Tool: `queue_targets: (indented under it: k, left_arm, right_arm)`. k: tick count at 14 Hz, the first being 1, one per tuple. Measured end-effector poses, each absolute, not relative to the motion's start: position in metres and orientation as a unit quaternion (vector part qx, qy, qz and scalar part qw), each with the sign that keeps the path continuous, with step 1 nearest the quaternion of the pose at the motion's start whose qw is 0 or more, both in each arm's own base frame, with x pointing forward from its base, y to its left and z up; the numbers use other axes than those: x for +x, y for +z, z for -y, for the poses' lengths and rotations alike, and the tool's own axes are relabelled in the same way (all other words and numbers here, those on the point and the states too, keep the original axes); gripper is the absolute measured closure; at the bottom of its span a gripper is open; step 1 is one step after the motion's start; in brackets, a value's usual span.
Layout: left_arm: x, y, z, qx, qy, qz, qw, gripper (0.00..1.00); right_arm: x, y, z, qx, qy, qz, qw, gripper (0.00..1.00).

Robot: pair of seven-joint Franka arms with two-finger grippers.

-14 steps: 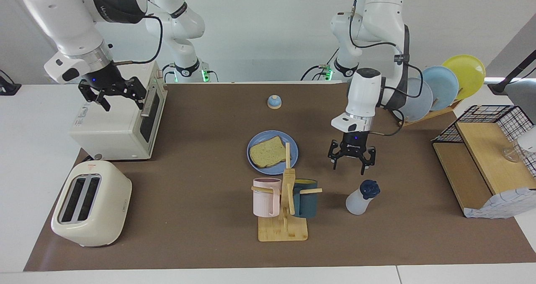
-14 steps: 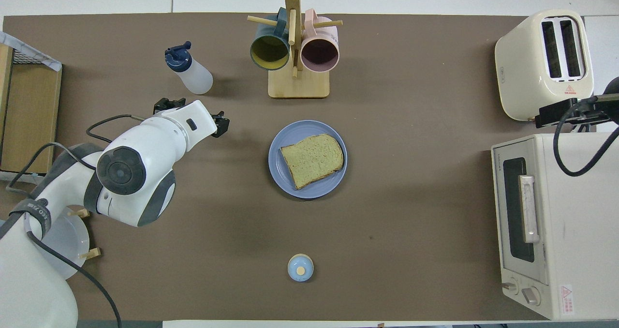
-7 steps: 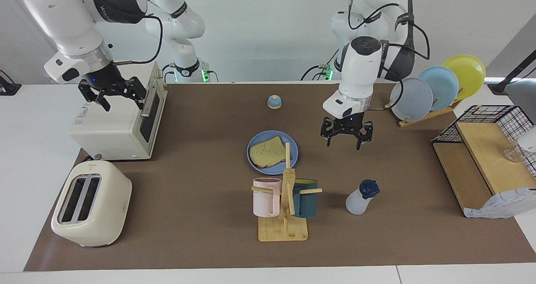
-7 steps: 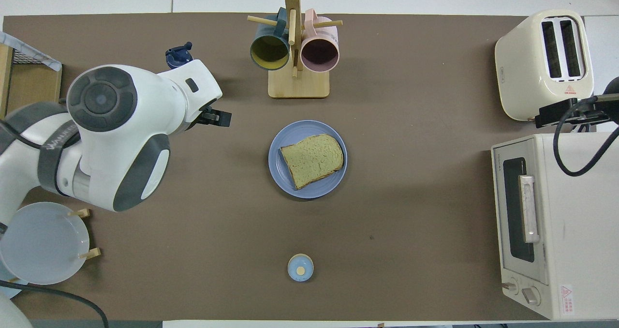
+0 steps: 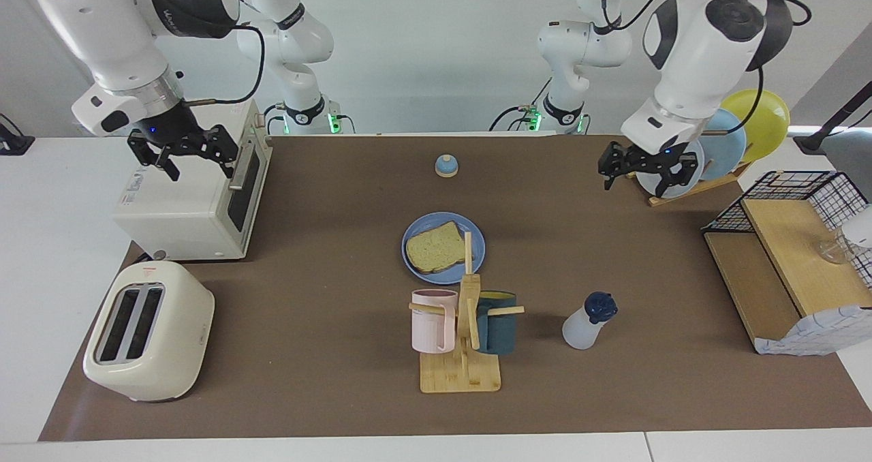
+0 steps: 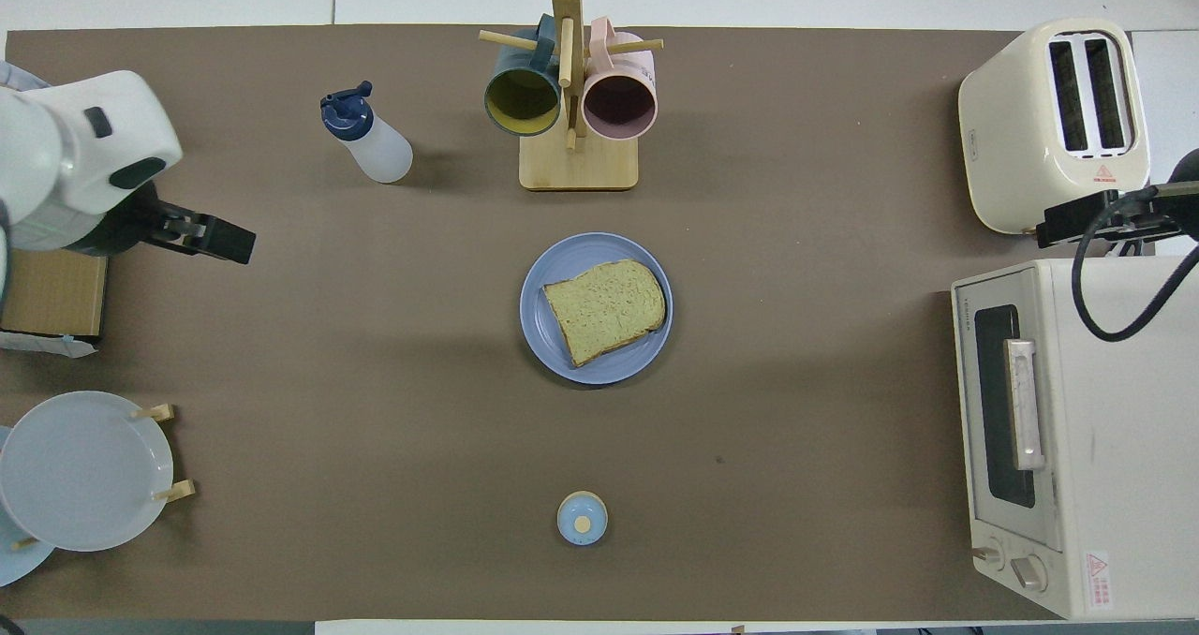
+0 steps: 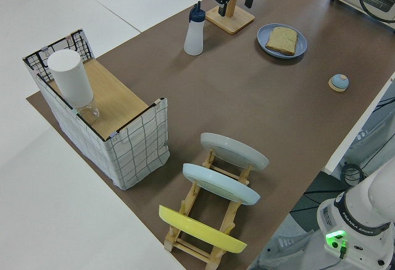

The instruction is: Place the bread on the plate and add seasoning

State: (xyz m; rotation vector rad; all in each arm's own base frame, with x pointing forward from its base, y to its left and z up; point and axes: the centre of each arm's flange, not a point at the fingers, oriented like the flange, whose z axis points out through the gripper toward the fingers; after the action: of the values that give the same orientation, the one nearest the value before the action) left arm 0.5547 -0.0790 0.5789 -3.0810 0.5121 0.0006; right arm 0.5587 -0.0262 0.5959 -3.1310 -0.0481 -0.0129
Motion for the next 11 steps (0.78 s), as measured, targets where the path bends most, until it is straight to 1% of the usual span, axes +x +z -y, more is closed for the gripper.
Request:
queue_targets:
  k: [2,8,11]
  left_arm:
    - [0.549,0.593,0.051,-0.987,-0.006,-0.160,0.007,0.00]
    - [0.547,0.595,0.057,-0.986,-0.008,-0.167,0.007,0.00]
    - [0.547,0.599,0.036,-0.989,-0.012,-0.148,0.006,0.00]
  right_arm:
    - [0.559,0.596,0.026,-1.000,-0.004,0.015,0.005,0.00]
    - [0.559,0.596,0.026,-1.000,-0.004,0.015,0.005,0.00]
    - [0.559,0.596,0.026,-1.000,-0.004,0.015,0.005,0.00]
